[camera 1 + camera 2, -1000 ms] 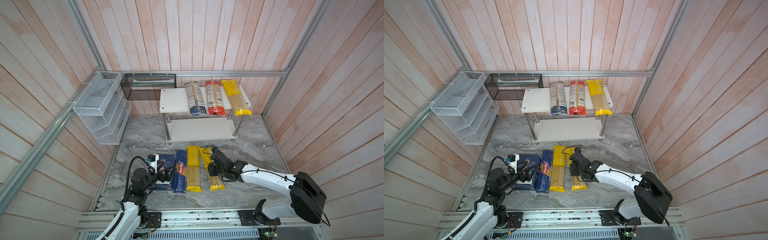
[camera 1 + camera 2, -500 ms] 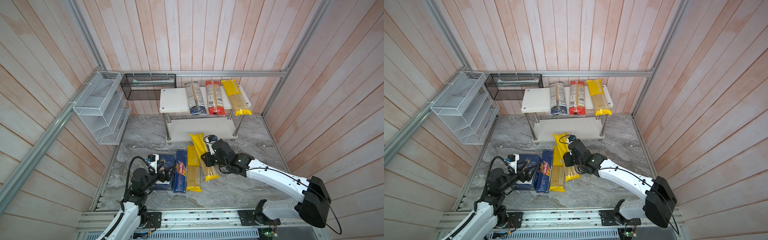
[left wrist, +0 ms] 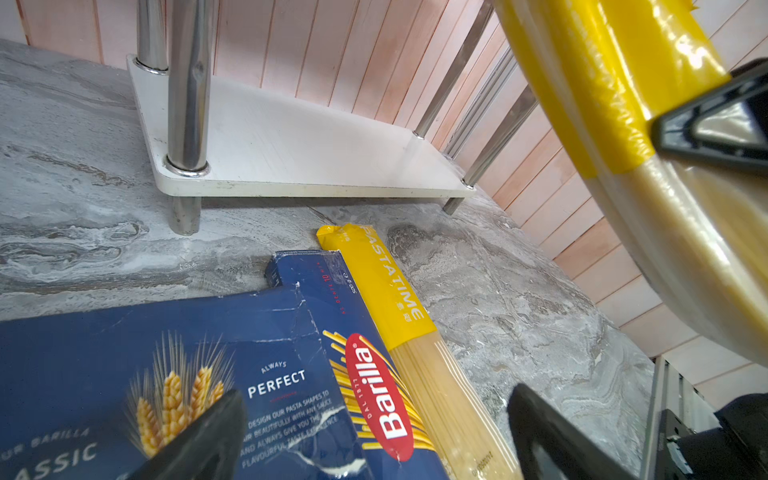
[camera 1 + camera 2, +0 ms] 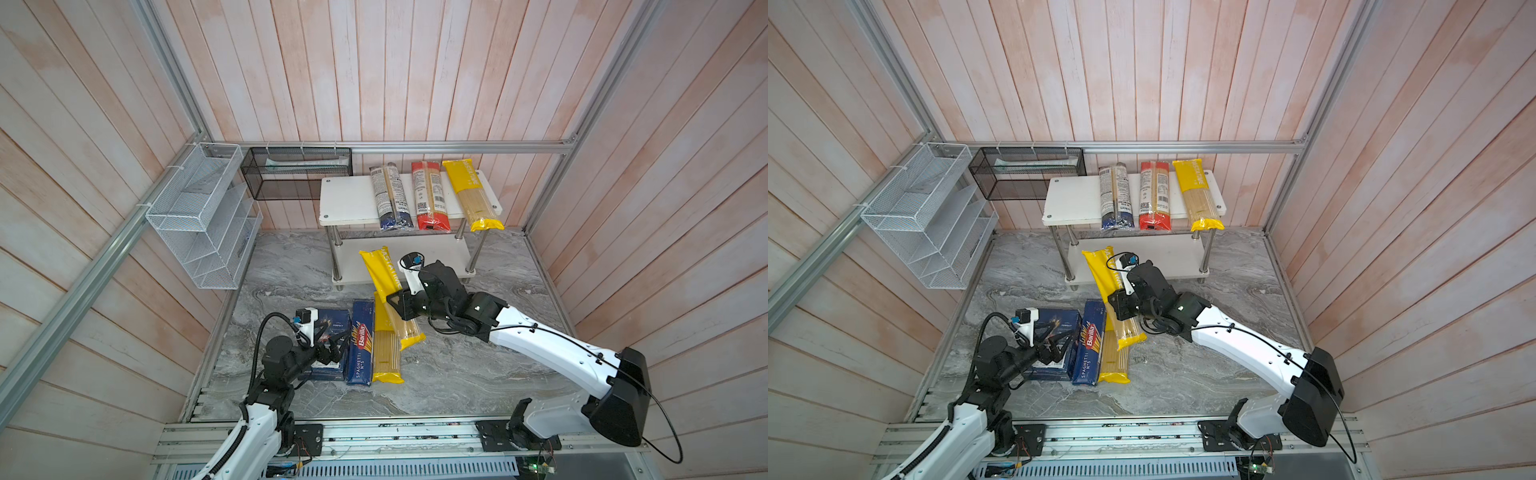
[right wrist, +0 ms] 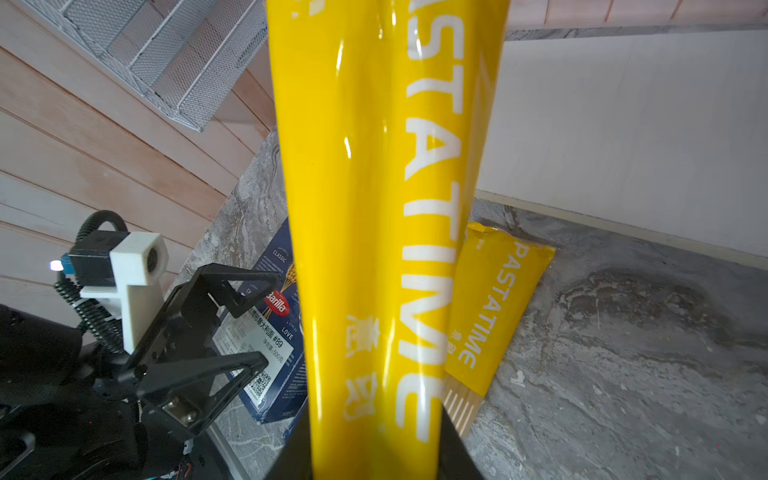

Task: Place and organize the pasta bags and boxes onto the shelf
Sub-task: 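Lift the yellow PASTATIME bag upright toward the top shelf with the right gripper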

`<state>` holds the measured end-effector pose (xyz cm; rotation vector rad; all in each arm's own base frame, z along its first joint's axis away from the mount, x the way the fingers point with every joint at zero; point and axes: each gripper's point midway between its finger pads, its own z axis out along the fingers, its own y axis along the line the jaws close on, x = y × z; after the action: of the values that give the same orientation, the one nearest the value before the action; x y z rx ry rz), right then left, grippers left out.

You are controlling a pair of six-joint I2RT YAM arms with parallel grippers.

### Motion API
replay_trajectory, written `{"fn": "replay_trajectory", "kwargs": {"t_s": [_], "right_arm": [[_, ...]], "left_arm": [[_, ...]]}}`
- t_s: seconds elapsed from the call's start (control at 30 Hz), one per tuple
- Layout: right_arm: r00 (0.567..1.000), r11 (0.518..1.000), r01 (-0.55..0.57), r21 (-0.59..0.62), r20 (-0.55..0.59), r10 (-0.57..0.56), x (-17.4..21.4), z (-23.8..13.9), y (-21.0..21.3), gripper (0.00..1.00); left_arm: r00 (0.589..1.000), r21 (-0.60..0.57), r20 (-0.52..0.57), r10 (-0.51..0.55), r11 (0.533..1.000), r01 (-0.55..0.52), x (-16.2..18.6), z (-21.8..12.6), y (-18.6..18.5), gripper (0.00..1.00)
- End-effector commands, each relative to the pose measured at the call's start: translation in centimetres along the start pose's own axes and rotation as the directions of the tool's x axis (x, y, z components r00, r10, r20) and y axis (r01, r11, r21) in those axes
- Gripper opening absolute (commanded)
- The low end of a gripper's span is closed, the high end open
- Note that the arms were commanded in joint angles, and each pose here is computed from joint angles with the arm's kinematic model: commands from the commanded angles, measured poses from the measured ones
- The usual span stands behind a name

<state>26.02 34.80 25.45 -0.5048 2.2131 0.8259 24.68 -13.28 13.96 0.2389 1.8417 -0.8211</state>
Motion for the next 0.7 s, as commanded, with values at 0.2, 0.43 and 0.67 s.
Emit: {"fn": "replay_trajectory", "kwargs": {"t_s": [0.2, 0.43, 0.67], "right_arm": [[0.979, 0.982, 0.121, -0.143, 0.18, -0.094, -7.6, -2.0, 6.7, 0.02], [0.97, 0.976, 0.125, -0.176, 0.228, -0.084, -10.6, -1.8, 8.7, 0.02], [0.967, 0.968, 0.147, -0.204, 0.235, -0.097, -12.7, -0.5, 10.6, 0.02]], "left_arm": [[0.999, 0.017, 0.02, 0.032, 0.999, -0.032, -0.6, 0.0, -0.5, 1.0], [0.999, 0.017, 0.019, 0.031, 0.999, -0.031, -0.6, 0.0, -0.4, 1.0], [0.999, 0.014, 0.022, 0.032, 0.999, -0.032, -0.6, -0.1, -0.4, 1.0]]}}
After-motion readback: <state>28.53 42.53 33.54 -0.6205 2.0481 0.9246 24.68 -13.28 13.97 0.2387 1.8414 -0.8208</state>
